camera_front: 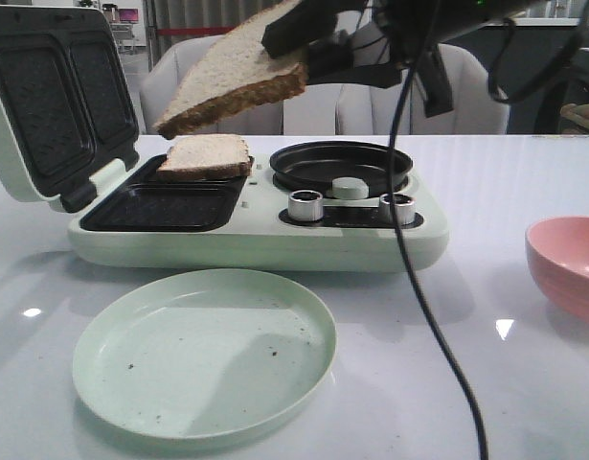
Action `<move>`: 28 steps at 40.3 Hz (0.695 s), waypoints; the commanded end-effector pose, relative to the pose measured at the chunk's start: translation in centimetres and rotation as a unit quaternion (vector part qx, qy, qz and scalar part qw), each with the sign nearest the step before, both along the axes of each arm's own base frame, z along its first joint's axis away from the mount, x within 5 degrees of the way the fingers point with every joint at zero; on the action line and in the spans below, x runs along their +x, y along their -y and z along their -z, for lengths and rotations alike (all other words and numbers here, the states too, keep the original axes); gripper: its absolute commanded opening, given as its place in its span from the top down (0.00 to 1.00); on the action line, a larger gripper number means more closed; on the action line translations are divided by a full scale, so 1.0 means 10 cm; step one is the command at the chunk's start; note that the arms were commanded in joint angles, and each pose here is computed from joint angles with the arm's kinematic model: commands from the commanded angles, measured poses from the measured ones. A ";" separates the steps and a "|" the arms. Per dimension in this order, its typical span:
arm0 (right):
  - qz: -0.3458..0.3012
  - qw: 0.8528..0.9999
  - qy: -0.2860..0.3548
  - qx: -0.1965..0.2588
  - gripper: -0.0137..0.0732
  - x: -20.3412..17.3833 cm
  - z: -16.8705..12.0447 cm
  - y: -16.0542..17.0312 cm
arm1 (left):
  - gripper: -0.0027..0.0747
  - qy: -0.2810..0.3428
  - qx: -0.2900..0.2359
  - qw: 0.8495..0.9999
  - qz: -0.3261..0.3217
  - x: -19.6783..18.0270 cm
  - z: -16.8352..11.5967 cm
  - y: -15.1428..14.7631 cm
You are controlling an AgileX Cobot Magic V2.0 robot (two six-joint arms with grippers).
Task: Make breakfast with bread and shrimp
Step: 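Carry the bread with the right gripper and lay it on the sandwich plate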
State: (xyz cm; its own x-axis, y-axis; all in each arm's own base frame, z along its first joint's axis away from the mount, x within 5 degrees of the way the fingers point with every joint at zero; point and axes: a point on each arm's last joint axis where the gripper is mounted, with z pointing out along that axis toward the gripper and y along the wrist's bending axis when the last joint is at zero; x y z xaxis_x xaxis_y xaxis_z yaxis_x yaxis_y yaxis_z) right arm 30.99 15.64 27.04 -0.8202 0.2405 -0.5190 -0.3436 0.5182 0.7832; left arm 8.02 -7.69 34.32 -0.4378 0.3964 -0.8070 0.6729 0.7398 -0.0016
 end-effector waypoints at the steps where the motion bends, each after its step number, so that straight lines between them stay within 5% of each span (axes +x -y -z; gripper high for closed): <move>1: -0.030 0.997 0.040 0.054 0.80 0.14 -0.19 -0.13 | 0.57 0.037 -0.036 0.999 0.005 0.01 -0.14 0.03; 20: -0.075 0.994 0.053 0.056 0.79 0.86 0.16 -0.72 | 0.57 0.037 -0.036 0.999 0.005 0.01 -0.14 0.03; 28: -0.063 0.996 0.048 0.046 0.61 0.99 0.30 -0.76 | 0.57 0.037 -0.036 0.999 0.005 0.01 -0.14 0.03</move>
State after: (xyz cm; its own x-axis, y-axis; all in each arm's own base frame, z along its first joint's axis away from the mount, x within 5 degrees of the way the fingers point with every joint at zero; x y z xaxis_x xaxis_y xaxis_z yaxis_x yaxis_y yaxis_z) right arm 40.83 23.04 20.02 -0.8362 0.1411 -0.5299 -0.4140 0.4712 0.7788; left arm 8.02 -7.69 34.32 -0.4378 0.3964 -0.8070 0.6729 0.7398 -0.0016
